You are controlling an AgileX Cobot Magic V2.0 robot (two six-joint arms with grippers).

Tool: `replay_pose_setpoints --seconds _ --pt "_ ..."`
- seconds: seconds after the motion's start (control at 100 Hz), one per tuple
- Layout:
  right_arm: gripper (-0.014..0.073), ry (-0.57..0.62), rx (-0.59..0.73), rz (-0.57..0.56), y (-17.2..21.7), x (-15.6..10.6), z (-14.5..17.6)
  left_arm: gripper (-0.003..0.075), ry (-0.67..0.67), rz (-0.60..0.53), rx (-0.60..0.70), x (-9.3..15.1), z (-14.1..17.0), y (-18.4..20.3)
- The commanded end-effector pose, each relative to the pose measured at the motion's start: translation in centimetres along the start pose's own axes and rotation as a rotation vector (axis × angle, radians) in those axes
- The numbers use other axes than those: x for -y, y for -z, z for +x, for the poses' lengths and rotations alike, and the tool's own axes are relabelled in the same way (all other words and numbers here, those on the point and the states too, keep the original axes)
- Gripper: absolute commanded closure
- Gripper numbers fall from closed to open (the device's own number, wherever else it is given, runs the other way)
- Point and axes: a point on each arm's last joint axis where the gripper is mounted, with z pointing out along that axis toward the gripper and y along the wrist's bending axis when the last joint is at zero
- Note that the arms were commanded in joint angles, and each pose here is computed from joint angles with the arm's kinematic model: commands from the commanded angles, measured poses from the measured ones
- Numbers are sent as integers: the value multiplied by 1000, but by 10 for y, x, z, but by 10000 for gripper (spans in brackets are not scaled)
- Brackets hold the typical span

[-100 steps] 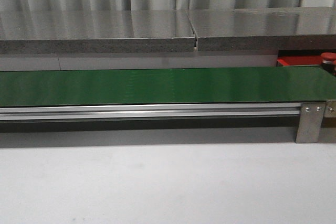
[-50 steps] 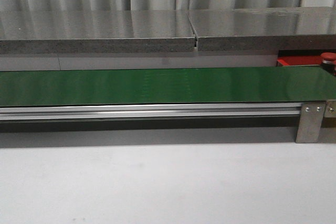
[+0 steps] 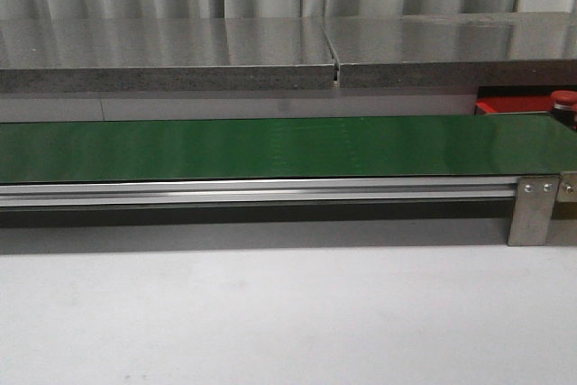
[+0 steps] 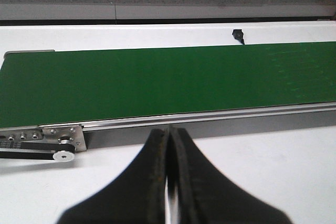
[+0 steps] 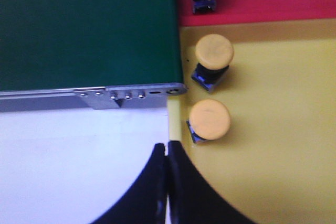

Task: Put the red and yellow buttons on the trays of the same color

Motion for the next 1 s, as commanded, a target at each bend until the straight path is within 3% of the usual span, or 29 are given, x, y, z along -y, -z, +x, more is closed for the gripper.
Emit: replay_pose_setpoints --seconds 0.0,0.46,0.99 --pt "663 60 117 -21 22 -8 -9 739 10 15 87 2 -14 3" --pt "663 281 340 -156 96 -33 17 739 10 15 94 2 -14 3" --pt "663 283 483 -168 123 -26 65 739 20 17 102 1 -11 -2"
